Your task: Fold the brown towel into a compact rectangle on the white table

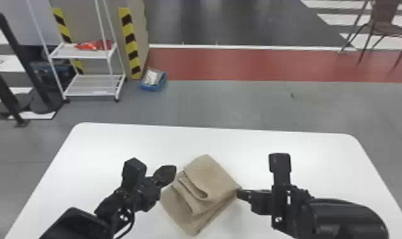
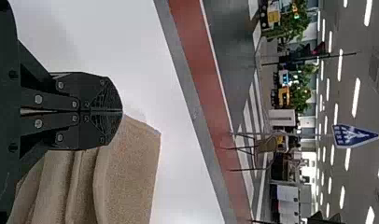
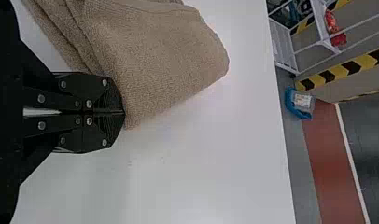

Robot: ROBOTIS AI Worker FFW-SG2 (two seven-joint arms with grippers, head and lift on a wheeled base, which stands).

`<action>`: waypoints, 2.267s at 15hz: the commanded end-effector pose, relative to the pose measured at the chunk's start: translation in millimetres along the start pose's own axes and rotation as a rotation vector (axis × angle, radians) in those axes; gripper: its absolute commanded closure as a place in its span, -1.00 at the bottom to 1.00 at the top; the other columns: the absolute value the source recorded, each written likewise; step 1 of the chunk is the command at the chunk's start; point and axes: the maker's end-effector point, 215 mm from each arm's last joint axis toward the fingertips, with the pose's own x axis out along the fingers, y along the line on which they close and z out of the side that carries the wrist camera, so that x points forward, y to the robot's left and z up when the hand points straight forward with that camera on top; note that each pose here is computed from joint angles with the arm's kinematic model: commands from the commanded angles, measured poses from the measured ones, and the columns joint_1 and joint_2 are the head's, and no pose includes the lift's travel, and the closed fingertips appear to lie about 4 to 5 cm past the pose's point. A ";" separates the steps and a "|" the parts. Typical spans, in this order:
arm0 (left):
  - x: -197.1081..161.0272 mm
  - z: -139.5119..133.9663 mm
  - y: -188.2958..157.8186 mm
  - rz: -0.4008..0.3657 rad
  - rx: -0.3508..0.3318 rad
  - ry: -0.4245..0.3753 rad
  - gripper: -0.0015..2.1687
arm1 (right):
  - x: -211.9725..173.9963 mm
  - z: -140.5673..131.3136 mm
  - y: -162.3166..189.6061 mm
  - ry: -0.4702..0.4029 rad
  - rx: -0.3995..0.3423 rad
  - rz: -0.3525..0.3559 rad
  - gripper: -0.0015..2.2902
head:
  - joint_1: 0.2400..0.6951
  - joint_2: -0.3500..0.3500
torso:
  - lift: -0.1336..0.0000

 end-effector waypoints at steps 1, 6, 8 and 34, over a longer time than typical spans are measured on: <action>-2.3 3.0 5.9 0.006 -0.005 -0.007 0.60 | 13.4 10.1 -8.2 0.025 0.015 -0.007 -0.02 | 1.00 -0.08 | 1.00; -3.0 5.8 6.6 0.005 -0.013 -0.013 0.60 | 25.8 62.2 -4.7 -0.024 -0.009 0.001 -0.02 | 1.00 -0.07 | 1.00; -3.4 8.1 6.2 0.003 -0.015 -0.018 0.60 | 33.4 80.4 0.5 -0.033 -0.005 0.029 -0.02 | 1.00 -0.06 | 1.00; -31.2 -19.1 39.7 0.062 -0.049 0.048 0.60 | 20.3 58.4 125.6 0.310 -0.623 0.363 -0.68 | 1.00 0.41 | 1.00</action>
